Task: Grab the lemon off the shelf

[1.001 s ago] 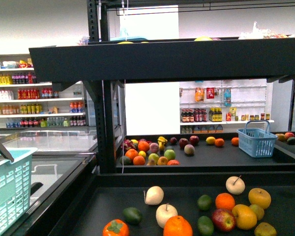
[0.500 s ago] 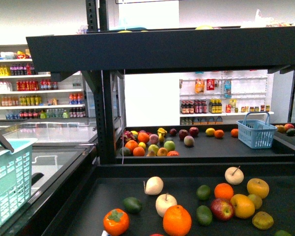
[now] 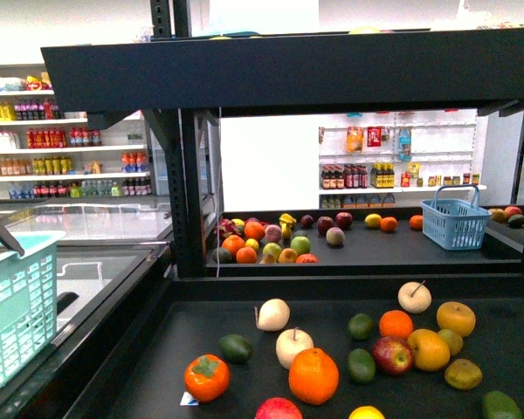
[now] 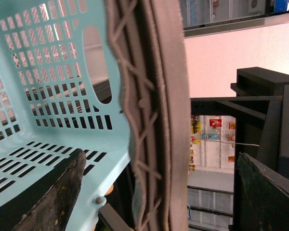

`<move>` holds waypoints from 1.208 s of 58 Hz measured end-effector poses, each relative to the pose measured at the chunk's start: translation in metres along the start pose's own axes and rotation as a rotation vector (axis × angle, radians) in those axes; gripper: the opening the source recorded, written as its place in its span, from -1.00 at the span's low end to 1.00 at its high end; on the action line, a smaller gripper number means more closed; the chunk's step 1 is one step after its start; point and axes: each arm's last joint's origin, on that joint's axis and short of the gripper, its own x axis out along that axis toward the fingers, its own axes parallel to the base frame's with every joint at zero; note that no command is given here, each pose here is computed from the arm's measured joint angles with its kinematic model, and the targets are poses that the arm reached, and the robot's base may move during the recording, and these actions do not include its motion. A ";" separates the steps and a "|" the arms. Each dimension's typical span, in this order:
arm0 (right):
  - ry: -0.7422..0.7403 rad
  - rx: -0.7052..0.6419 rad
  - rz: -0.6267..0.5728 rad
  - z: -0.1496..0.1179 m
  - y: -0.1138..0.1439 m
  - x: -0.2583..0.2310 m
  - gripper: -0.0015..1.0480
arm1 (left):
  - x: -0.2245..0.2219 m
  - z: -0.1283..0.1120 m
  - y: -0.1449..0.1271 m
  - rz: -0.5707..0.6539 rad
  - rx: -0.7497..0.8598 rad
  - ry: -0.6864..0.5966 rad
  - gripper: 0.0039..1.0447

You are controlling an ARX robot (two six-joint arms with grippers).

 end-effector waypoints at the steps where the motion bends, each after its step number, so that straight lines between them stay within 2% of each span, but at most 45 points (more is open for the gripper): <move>1: 0.000 0.000 0.000 0.000 0.000 0.000 0.86 | 0.001 0.001 -0.001 -0.004 0.003 -0.001 0.85; 16: 0.000 0.000 0.000 0.000 0.000 0.000 0.86 | 0.006 0.003 -0.005 -0.020 0.019 -0.008 0.82; 21: 0.000 0.000 0.000 0.000 0.000 0.000 0.86 | 0.006 0.002 -0.003 -0.014 0.021 -0.007 0.49; 23: 0.000 0.000 0.000 0.000 0.000 0.000 0.86 | 0.006 0.001 0.001 -0.005 0.018 -0.004 0.29; 30: 0.000 0.000 0.000 0.000 0.000 0.000 0.86 | 0.007 0.000 0.006 0.010 0.018 -0.001 -0.15; 38: 0.000 0.000 0.000 0.000 0.000 0.000 0.86 | 0.004 -0.002 0.009 0.020 0.005 0.001 -0.61; 40: 0.000 0.000 0.000 0.000 0.000 0.000 0.86 | 0.004 -0.002 0.008 0.019 0.000 -0.001 -0.65; 56: 0.000 0.000 0.000 0.000 0.000 0.000 0.86 | -0.020 -0.020 -0.006 -0.012 0.088 0.060 -0.69; 70: 0.000 0.000 0.000 0.000 0.000 0.000 0.86 | -0.064 -0.045 -0.047 -0.136 0.176 0.187 -0.76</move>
